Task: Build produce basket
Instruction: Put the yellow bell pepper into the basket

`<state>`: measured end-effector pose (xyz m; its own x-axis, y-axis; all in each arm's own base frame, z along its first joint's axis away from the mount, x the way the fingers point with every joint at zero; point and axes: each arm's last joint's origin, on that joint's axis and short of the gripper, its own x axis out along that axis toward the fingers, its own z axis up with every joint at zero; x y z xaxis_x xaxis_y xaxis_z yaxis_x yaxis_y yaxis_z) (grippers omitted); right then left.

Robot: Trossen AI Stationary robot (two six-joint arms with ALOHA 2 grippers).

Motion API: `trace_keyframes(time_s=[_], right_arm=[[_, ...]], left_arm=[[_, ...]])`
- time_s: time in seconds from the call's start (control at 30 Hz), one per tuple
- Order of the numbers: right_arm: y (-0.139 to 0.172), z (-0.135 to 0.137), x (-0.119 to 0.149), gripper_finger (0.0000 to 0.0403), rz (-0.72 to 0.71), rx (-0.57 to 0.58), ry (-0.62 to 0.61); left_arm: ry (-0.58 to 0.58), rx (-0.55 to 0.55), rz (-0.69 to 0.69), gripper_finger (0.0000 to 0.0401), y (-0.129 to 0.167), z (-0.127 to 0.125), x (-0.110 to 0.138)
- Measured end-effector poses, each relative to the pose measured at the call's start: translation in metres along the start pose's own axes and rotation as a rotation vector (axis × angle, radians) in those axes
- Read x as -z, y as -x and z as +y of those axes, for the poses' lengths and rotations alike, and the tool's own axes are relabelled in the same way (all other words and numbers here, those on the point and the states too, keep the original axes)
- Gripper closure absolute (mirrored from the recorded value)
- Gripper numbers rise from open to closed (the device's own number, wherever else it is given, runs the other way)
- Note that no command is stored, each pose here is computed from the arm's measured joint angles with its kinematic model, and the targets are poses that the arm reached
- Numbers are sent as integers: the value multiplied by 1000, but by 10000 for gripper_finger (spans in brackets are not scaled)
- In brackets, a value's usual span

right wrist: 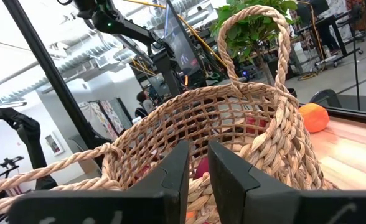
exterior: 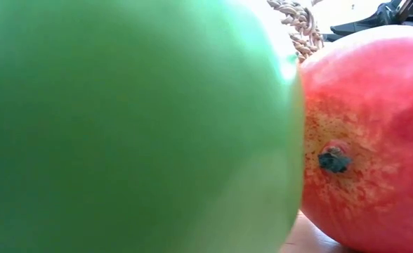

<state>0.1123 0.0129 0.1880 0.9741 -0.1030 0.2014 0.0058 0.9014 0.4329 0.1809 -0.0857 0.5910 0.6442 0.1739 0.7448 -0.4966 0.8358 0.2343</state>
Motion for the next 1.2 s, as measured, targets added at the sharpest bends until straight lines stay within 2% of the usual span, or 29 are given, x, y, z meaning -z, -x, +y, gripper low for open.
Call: trace_keyframes(time_s=[0.43, 0.67, 0.77, 0.87, 1.07, 1.2], right_arm=[[0, 0, 0, 338, 0, 0, 0], [0, 0, 0, 338, 0, 0, 0], [0, 0, 0, 338, 0, 0, 0], [0, 0, 0, 338, 0, 0, 0], [0, 0, 0, 338, 0, 0, 0], [0, 0, 0, 338, 0, 0, 0]], left_arm=[[-14, -6, 5, 94, -2, 1, 3], [34, -2, 7, 94, -1, 1, 3], [94, -2, 8, 94, -1, 1, 3], [326, -8, 7, 94, -1, 1, 3], [1015, -78, -19, 94, -3, 8, 5], [1288, -83, -30, 94, -4, 9, 7]])
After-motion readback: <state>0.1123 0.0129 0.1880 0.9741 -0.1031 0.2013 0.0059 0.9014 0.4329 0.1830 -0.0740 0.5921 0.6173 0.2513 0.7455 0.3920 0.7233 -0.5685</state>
